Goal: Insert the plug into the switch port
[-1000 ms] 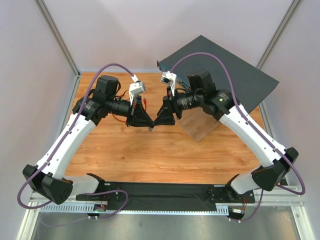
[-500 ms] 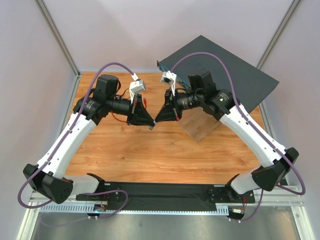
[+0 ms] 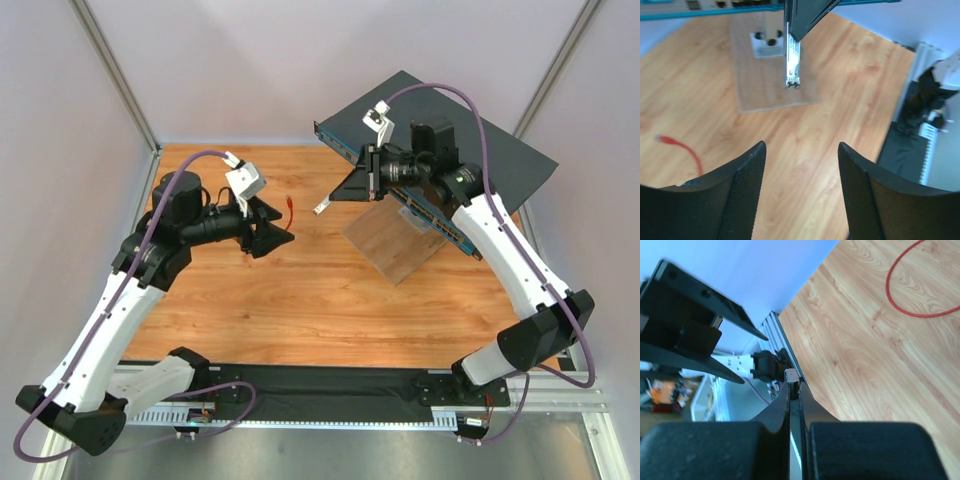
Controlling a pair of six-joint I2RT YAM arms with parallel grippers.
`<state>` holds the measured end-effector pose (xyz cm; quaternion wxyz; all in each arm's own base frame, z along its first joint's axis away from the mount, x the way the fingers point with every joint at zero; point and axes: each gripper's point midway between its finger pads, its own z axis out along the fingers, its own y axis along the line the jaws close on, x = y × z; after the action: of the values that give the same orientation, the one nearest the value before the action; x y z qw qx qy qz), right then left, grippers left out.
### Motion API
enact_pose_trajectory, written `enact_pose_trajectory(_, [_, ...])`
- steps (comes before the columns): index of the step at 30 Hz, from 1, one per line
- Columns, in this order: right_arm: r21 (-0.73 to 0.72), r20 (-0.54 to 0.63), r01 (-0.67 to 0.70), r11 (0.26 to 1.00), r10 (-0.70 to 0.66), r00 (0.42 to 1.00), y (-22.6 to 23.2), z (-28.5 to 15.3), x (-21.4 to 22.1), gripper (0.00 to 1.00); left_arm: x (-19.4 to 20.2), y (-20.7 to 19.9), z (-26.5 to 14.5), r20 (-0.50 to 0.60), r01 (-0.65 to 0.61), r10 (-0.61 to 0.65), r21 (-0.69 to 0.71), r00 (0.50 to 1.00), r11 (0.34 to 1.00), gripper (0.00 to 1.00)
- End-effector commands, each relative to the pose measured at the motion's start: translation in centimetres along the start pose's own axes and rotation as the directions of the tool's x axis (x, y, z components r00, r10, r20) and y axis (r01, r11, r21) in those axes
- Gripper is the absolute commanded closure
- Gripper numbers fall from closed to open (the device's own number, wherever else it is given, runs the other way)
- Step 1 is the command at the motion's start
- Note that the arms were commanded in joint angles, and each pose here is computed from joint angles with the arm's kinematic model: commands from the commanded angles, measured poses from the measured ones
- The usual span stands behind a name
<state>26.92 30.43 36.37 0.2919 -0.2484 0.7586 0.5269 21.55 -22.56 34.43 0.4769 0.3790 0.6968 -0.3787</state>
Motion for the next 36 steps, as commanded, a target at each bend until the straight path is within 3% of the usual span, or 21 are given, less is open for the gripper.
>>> enact_pose_trajectory(1, [-0.050,0.053,-0.187,0.981,0.190,0.980,0.8,0.0,-2.1,1.00,-0.9,2.9,-0.2,0.020,-0.140,0.145,-0.151,0.989,0.978,0.35])
enact_pose_trajectory(5, [-0.079,0.040,-0.297,0.952,0.301,0.953,1.1,0.4,-2.0,0.99,-1.4,3.3,0.0,0.005,-0.318,0.325,-0.188,0.946,0.929,0.38])
enact_pose_trajectory(9, [-0.095,0.031,-0.334,0.938,0.339,0.940,1.1,0.8,-2.1,1.00,-2.5,3.2,0.8,0.012,-0.404,0.416,-0.209,0.909,0.890,0.39])
enact_pose_trajectory(25, [-0.113,0.000,-0.373,0.921,0.375,0.927,1.3,2.3,-1.5,0.99,-3.0,3.5,3.6,0.001,-0.436,0.448,-0.231,0.894,0.870,0.46])
enact_pose_trajectory(36, [-0.101,-0.013,-0.387,0.916,0.388,0.922,0.9,2.5,-1.0,0.99,-2.8,3.4,4.4,-0.011,-0.454,0.463,-0.222,0.886,0.863,0.70])
